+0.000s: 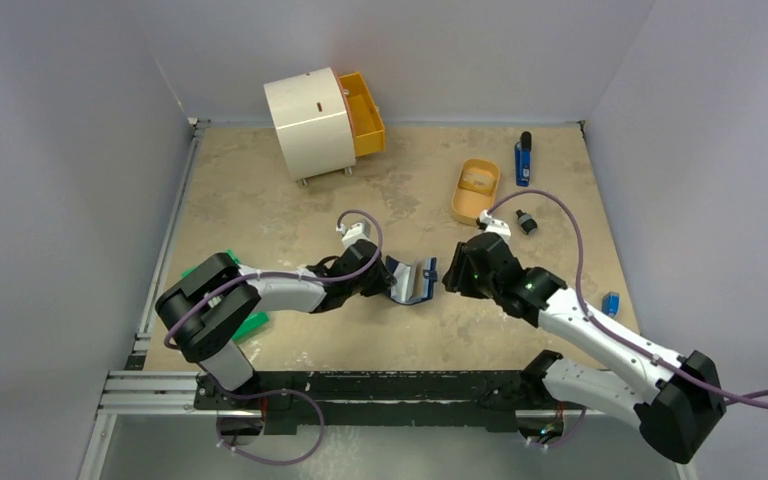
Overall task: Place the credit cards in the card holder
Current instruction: Open the card holder at the center of the board.
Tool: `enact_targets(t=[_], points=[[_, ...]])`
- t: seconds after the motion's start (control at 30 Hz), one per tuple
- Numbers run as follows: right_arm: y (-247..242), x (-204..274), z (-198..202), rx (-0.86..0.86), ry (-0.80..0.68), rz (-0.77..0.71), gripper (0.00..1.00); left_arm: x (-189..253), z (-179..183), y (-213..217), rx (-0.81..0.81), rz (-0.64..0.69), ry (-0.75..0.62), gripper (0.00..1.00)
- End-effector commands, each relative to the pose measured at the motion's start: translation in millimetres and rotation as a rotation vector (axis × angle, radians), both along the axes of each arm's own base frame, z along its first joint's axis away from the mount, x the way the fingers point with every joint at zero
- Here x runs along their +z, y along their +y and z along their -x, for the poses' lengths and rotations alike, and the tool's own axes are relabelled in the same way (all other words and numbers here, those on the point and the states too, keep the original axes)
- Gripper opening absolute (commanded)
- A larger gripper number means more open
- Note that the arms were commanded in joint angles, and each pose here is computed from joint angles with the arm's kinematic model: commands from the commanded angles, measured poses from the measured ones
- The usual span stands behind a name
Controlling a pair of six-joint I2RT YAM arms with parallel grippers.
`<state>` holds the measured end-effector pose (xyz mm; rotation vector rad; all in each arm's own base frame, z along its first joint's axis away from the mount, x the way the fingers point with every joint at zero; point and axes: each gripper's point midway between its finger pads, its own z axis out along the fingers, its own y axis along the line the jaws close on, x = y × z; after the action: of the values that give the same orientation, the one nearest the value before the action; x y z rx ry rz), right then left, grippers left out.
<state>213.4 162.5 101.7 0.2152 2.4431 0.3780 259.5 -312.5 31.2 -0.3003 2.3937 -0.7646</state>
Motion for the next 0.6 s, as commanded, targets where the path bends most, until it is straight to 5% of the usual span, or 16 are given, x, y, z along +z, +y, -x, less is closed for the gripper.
enact_targets(t=[0.0, 0.23, 0.57], points=[[27, 42, -17, 0.089, -0.128, -0.113, 0.52, 3, 0, 6, 0.038, 0.0, -0.011, 0.0], [51, 14, -3, 0.15, 0.036, -0.171, 0.62, 6, -2, 6, 0.05, -0.002, -0.015, 0.0], [45, -18, 9, 0.12, 0.092, -0.172, 0.47, 0, 0, 10, 0.059, -0.02, -0.005, 0.0]])
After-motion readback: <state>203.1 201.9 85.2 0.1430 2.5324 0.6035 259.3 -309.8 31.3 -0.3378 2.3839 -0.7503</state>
